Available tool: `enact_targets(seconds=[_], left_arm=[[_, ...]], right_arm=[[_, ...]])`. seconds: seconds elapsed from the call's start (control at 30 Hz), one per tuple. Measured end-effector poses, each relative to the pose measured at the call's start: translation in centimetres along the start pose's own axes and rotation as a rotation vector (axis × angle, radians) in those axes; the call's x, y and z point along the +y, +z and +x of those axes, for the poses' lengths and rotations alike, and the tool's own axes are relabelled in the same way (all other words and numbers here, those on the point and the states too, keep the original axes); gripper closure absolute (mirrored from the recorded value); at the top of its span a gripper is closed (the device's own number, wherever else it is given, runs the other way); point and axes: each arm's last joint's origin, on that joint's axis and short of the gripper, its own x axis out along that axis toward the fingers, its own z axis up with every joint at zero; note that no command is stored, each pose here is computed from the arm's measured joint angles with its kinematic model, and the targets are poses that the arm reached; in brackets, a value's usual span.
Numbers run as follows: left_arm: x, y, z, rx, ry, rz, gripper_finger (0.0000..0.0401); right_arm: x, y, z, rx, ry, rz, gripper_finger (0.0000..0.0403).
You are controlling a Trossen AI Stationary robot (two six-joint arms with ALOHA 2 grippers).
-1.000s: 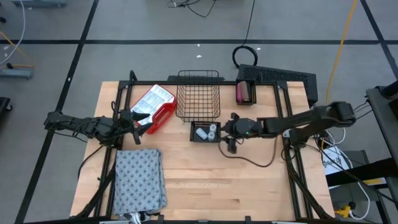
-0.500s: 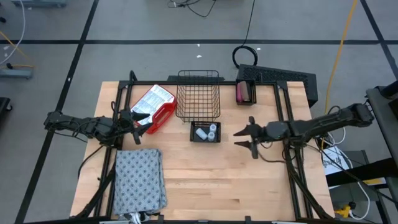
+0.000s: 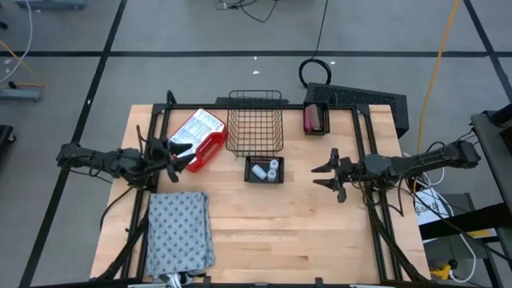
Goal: Pick & place medical supplies in basket/bin
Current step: Put the blue patient gown into the black wire basket
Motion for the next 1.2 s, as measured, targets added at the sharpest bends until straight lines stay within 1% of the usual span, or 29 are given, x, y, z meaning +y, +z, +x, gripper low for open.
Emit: enact_targets(seconds=[0.2,0.3,0.37,0.47,0.5,0.53,0.7,0.8,0.83,0.9,0.97,1.03,1.13,1.2], left_arm=[[-0.2,0.4,0.0,-0.039,-0.018,-0.065,0.0158],[-0.2,0.4,0.0,-0.02,-0.045,-0.142,0.0158],[-0.5,0.2,0.2,0.014,-0.105,-0.171,0.0158],[-1.6,0.2,0.5,0.098,-0.273,-0.219,0.0158],[-2.1,0.1,0.8,0.143,-0.3,-0.238,0.0158],[-2.7,-0.2,1.3,0.203,-0.302,-0.25,0.0158],[-6.0,-2.7,3.6,0.616,-0.169,-0.196,0.0158],[-8.2,-4.0,4.4,0.927,-0.077,-0.184,0.0158],[-9.0,-4.4,4.5,1.044,-0.033,-0.19,0.0158],[-10.4,-5.3,4.6,1.214,0.083,-0.202,0.0158],[-11.9,-6.0,4.2,1.303,0.212,-0.206,0.0158],[-13.4,-6.3,3.4,1.349,0.325,-0.23,0.0158],[-15.1,-7.2,1.6,1.364,0.489,-0.305,0.0158],[-15.9,-8.0,0.3,1.359,0.568,-0.381,0.0158]], right_arm=[[-0.1,-0.4,-0.2,-0.027,0.004,0.016,0.0243],[-0.1,-0.4,-0.2,-0.023,0.003,0.016,0.0245],[-0.1,-0.4,-0.2,-0.024,0.003,0.016,0.0245],[-0.1,-0.4,-0.2,-0.024,0.003,0.016,0.0245],[-0.1,-0.4,-0.2,-0.024,0.003,0.016,0.0246],[-0.1,-0.4,-0.2,-0.023,0.003,0.016,0.0246],[-0.1,-0.4,-0.2,-0.024,0.003,0.016,0.0247],[-0.1,-0.4,-0.2,-0.023,0.003,0.017,0.0248],[-0.1,-0.5,-0.2,-0.023,0.003,0.017,0.0248],[-0.1,-0.5,-0.2,-0.022,0.002,0.016,0.0248],[-0.1,-0.5,-0.2,-0.02,0.002,0.016,0.0248],[-0.1,-0.5,-0.1,-0.016,0.001,0.016,0.0248],[-0.1,-0.6,0.0,-0.006,0.0,0.015,0.0248],[-0.1,-0.7,0.0,0.001,-0.001,0.014,0.0248]])
